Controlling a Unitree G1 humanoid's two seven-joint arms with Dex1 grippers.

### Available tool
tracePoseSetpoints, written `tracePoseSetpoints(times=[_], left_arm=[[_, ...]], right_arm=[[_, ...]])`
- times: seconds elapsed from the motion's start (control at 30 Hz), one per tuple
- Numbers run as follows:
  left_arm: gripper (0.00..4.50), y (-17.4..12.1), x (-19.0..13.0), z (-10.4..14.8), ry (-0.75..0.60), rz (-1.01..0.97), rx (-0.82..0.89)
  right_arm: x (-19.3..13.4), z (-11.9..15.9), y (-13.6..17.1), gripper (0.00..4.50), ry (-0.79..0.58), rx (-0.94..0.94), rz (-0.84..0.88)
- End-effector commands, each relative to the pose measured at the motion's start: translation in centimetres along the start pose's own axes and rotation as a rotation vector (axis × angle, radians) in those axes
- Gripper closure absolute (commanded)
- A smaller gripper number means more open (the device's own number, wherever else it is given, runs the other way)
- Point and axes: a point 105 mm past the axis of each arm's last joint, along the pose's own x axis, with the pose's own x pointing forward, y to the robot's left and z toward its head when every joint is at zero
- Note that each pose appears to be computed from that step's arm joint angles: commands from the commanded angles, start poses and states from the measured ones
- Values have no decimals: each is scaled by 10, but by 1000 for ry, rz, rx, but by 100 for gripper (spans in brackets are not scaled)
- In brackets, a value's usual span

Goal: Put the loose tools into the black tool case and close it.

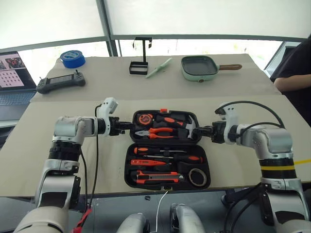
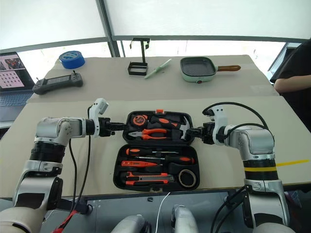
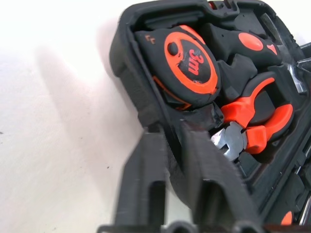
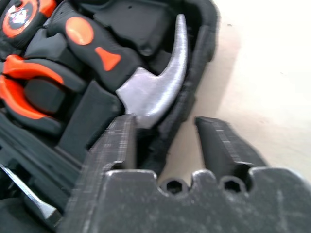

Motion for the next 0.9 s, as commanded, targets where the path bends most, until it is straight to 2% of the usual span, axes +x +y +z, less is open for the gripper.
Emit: tracePoseSetpoints(times=[0.03,0.1,0.37,0.43,0.57,0.63,0.77,0.9], left_arm=[[450,-11,1,0,-14,-49,26],[450,-12,1,-2,-15,-54,29],[450,-24,0,3,-79,-92,86],[450,-29,-1,11,-126,-109,121],[450,-36,-6,51,-341,-56,279],[450,-46,-8,58,-396,-76,361],[450,-54,-7,46,-410,-70,508],[450,-51,-5,28,-417,-15,600]], right_arm=[[-1,6,3,382,-29,-19,7],[-1,6,2,449,-35,-18,2],[-3,32,5,449,-153,-55,-18],[-4,42,3,449,-199,-81,-52],[-10,74,5,449,-345,-160,-102],[-13,82,7,449,-401,-181,-122],[-18,82,9,449,-463,-286,-162],[-17,59,4,449,-480,-360,-219]])
